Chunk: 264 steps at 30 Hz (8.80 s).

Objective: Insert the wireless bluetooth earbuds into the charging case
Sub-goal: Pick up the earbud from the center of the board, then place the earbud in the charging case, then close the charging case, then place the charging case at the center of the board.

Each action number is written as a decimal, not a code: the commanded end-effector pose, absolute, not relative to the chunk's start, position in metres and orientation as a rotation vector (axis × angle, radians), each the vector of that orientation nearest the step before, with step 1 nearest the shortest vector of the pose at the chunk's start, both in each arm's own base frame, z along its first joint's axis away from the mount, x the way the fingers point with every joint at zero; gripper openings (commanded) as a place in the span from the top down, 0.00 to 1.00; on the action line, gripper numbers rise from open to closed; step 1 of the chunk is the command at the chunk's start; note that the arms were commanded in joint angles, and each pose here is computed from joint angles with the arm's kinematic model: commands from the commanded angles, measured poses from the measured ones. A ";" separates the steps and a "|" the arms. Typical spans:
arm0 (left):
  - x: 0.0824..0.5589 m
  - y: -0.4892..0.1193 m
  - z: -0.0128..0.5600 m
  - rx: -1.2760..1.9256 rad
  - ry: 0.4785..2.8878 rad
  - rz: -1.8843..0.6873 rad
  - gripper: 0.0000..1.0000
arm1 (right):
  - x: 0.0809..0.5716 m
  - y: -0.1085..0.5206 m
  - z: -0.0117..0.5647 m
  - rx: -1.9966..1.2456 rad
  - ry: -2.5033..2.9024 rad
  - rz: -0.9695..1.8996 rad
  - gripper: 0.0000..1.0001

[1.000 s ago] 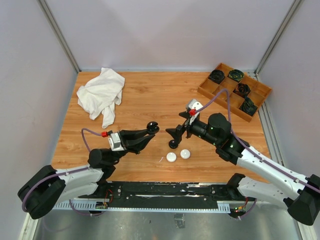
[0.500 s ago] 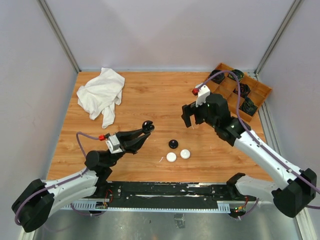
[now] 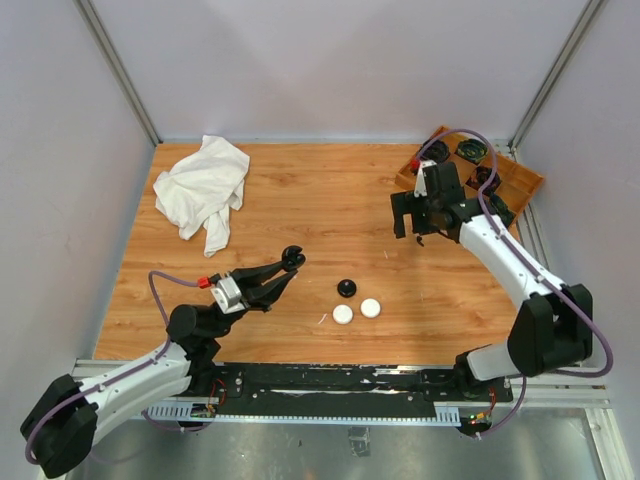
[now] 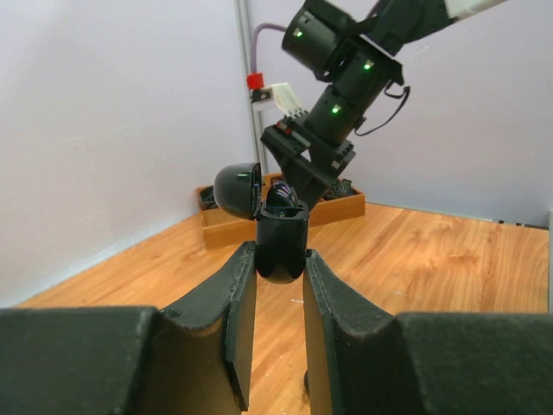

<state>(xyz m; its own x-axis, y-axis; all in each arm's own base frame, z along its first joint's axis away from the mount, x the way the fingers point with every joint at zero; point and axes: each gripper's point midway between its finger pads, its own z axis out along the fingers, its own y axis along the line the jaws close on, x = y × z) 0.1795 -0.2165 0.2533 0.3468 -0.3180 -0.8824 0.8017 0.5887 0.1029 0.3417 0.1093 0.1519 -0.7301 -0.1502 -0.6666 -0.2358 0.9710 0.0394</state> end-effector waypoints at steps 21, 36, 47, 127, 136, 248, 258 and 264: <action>0.174 -0.216 0.244 0.648 0.958 -0.766 1.00 | 0.386 0.054 0.054 -0.201 2.813 0.010 0.52; 0.178 -0.220 0.235 0.667 0.986 -0.757 1.00 | 0.397 0.057 0.024 -0.263 2.882 0.036 0.66; 0.178 -0.221 0.233 0.673 0.989 -0.760 1.00 | 0.378 0.057 0.009 -0.279 2.976 0.053 0.75; 0.182 -0.232 0.296 0.592 0.810 -0.831 1.00 | 0.163 0.351 0.352 -0.933 1.276 1.268 0.80; 0.178 -0.237 0.298 0.608 0.794 -0.864 1.00 | 0.167 0.358 0.345 -0.922 1.294 1.257 0.80; 0.210 -0.271 0.136 0.320 1.836 -1.131 1.00 | 0.239 0.251 0.230 -0.811 1.883 0.488 0.01; 0.210 -0.269 0.073 0.146 2.117 -1.106 1.00 | 0.244 0.217 0.193 -0.687 1.975 0.338 0.01; 0.210 -0.281 0.037 0.088 2.284 -1.106 0.99 | 0.254 0.185 0.188 -0.558 1.970 0.194 0.01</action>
